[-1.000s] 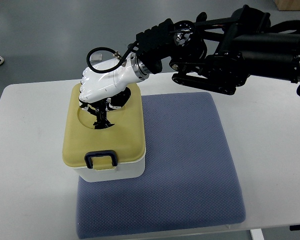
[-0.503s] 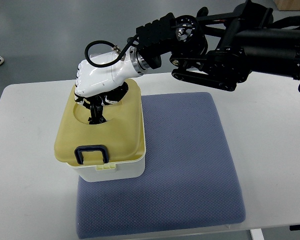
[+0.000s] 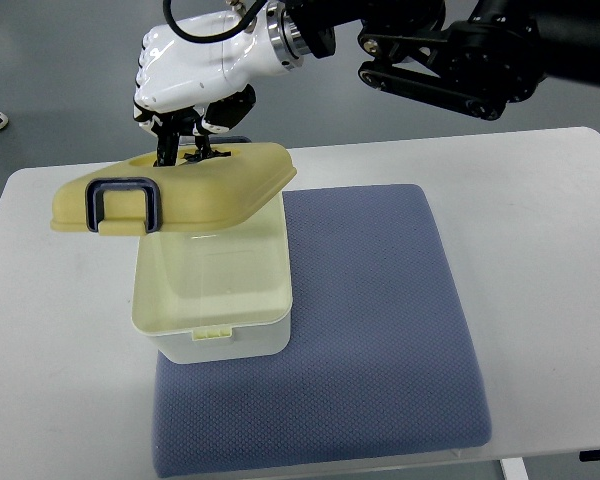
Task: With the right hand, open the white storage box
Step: 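Lift the yellow lid up off the white box with the right hand, then lower the held lid onto the cushion beside the box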
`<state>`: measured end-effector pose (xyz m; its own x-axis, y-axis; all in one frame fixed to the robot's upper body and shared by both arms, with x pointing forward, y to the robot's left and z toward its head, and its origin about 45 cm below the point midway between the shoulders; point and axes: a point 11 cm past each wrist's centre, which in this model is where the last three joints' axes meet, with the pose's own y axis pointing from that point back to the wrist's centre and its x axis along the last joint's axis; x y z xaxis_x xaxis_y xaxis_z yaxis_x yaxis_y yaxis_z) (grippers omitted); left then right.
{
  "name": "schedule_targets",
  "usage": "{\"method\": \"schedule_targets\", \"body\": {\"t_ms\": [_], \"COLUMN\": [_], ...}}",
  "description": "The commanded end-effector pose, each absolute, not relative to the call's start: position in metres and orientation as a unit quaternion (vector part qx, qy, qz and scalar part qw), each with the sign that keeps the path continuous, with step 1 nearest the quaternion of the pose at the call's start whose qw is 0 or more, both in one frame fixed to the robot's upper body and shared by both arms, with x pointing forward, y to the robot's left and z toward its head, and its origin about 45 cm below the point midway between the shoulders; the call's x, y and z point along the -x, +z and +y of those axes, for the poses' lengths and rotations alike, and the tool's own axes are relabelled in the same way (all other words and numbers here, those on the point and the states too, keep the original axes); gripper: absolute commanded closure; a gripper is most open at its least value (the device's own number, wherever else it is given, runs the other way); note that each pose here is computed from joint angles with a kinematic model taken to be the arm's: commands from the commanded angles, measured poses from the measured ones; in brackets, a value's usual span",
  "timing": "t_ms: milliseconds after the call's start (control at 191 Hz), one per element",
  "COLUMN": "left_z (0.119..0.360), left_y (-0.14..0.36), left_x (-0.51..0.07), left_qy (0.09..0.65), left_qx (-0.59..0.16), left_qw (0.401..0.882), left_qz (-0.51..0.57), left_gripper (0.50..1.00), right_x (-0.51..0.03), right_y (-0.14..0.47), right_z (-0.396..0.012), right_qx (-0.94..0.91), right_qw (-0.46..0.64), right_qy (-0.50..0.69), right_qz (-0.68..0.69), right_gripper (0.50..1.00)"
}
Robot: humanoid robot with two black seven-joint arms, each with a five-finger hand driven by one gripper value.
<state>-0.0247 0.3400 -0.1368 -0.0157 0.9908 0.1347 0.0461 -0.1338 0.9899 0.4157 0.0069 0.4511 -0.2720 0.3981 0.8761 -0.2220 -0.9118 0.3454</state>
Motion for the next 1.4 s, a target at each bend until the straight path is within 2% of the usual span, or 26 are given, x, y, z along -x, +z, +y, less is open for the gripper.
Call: {"method": "schedule_targets", "body": {"t_ms": [0,398,728,1000,1393], "left_z": [0.340,0.340,0.340,0.340,0.340], "left_y": [-0.137,-0.137,-0.137,-0.137,-0.137], "left_x": [0.025,0.026,0.025,0.025,0.025], "left_qy": [0.525,0.525,0.525,0.525,0.526], "left_qx": [-0.539,-0.539,-0.539,-0.539,-0.539], "left_qw": [0.449,0.449,0.449,0.449,0.449], "left_qz": [0.481,0.481,0.482,0.482,0.481], "left_gripper": [0.500,0.500,0.500,0.500,0.500], "right_x": [-0.424,-0.453,-0.456,-0.453,-0.439], "right_y": [0.470,0.512,0.461,0.406,0.336], "right_z": [-0.011,-0.122,-0.198,-0.232,-0.241], "right_qx": [-0.561,-0.546,-0.572,-0.590,-0.612], "right_qw": [0.209,0.277,0.331,0.335,0.327], "right_qy": [0.799,0.790,0.749,0.733,0.720], "right_qz": [0.056,-0.032,-0.040,-0.049,-0.026], "right_gripper": [1.000,1.000,1.000,1.000,1.000]}}
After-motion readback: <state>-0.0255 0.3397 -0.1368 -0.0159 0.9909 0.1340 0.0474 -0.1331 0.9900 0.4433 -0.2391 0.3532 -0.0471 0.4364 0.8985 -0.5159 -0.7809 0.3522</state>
